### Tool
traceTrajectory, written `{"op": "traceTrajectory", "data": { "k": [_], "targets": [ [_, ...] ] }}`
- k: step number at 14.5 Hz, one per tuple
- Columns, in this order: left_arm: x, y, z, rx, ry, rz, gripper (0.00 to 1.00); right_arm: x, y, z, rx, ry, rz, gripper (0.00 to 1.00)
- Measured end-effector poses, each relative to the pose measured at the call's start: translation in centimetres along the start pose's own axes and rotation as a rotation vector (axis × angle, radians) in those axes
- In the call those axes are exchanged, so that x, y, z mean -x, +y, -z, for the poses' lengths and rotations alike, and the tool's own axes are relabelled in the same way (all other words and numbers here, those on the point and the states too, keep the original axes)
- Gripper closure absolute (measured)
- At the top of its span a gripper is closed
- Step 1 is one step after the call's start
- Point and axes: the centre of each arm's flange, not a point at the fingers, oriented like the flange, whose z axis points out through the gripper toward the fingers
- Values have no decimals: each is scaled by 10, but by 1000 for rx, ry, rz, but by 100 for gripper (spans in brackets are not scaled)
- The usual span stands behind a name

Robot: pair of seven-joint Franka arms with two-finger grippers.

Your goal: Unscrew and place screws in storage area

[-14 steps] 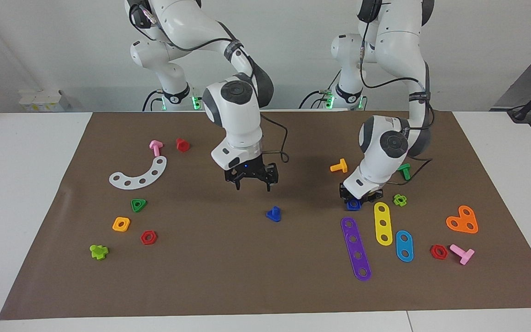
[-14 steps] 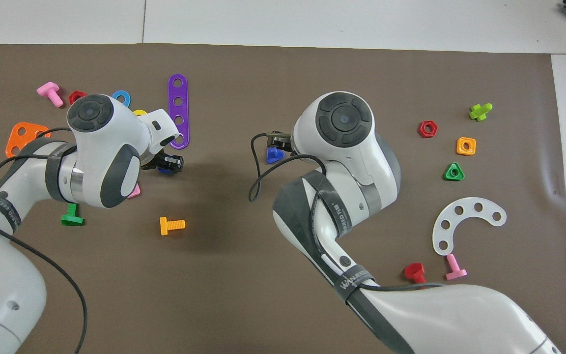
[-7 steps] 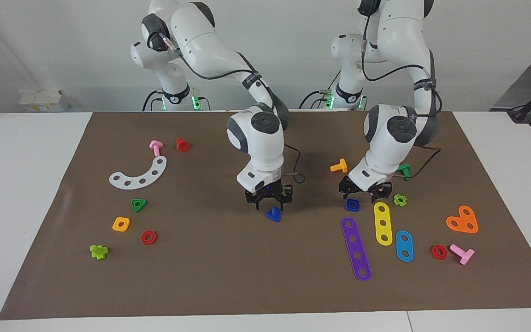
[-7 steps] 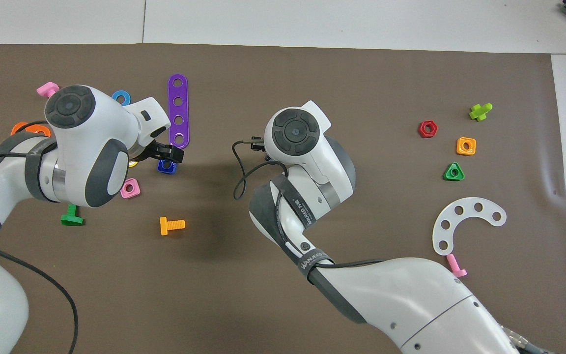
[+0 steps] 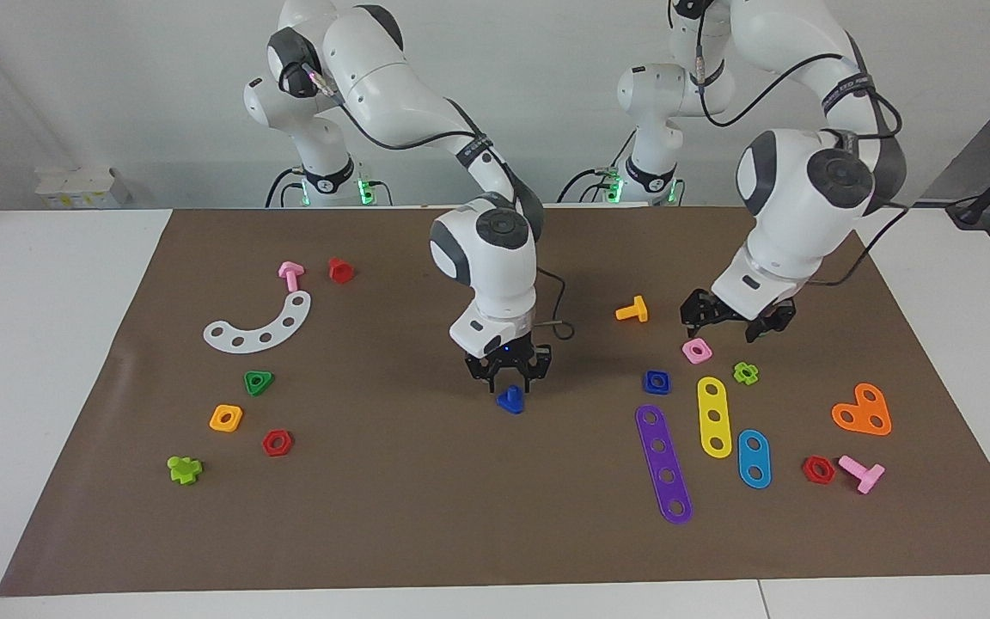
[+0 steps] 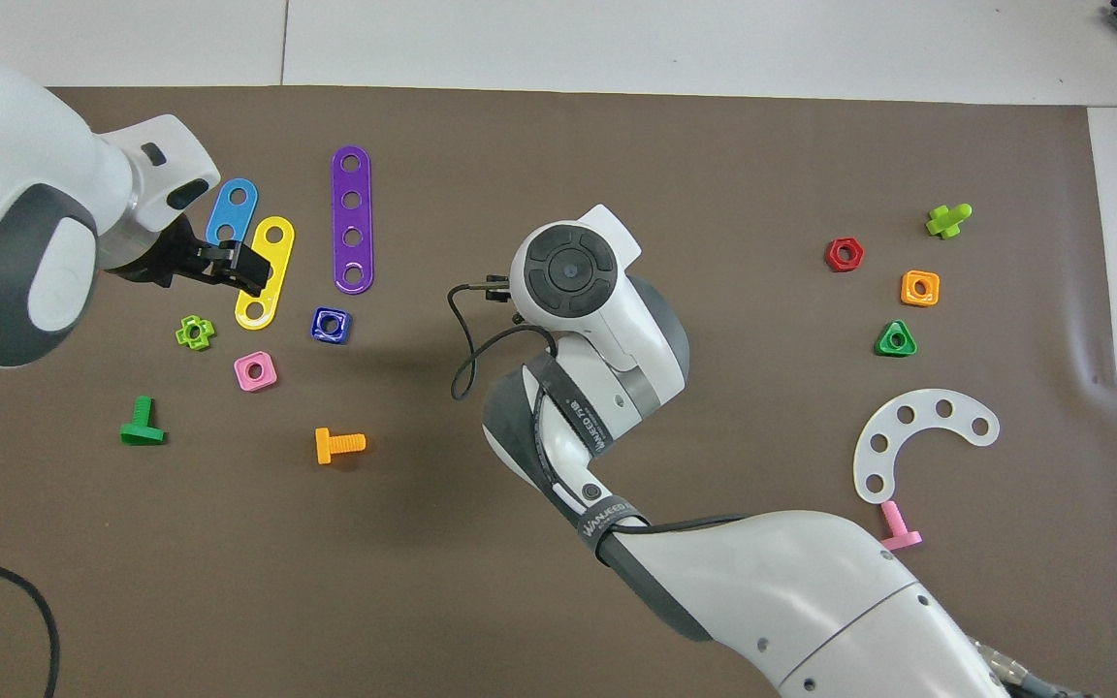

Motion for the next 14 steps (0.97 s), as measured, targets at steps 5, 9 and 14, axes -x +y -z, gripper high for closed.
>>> {"op": "traceTrajectory", "data": {
  "k": [5, 9, 14],
  "targets": [
    [18, -46, 47, -26, 5, 65, 0, 2, 0, -14, -2, 2, 3, 41],
    [36, -58, 76, -30, 38, 83, 0, 7, 1, -21, 5, -7, 9, 50],
    [45, -50, 90, -32, 56, 72, 0, 8, 0, -21, 4, -5, 12, 81]
  ]
}}
